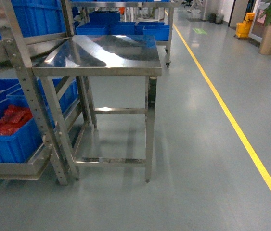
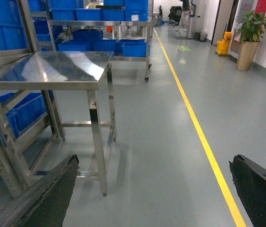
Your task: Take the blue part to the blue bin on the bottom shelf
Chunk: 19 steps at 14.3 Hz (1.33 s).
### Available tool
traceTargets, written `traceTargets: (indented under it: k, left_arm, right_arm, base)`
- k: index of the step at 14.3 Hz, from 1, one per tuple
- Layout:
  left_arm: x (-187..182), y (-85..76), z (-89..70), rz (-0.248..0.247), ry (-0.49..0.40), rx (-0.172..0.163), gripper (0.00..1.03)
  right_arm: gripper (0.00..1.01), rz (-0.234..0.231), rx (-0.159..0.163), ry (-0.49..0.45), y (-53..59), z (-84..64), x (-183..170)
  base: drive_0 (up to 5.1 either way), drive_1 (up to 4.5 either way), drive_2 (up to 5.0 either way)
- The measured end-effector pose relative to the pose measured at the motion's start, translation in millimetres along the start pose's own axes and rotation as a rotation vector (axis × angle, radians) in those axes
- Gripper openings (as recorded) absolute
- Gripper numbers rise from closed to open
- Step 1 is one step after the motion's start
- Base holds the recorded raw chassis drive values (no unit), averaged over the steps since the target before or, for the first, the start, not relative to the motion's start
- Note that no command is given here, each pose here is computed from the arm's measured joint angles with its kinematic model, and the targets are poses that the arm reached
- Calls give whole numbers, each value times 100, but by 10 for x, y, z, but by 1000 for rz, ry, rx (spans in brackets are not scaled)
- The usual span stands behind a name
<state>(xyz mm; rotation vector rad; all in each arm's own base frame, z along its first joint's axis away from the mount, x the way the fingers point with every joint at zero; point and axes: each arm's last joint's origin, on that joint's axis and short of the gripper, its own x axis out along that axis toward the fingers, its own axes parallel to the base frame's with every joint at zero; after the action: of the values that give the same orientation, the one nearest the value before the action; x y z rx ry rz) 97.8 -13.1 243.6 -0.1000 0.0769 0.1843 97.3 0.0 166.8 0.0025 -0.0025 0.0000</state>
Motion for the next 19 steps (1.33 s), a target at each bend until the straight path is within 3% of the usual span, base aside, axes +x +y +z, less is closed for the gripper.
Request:
traceTargets:
  k: [15, 19]
  left_arm:
    - [-1, 0, 0, 0, 0, 0, 43]
    - [10, -4, -10, 1, 11, 5, 43]
  right_arm:
    - [98, 0, 0, -1, 0, 1, 0]
    - [98, 0, 0, -7, 0, 7, 0]
  base:
    - [6, 424, -412]
    - [0, 0, 0]
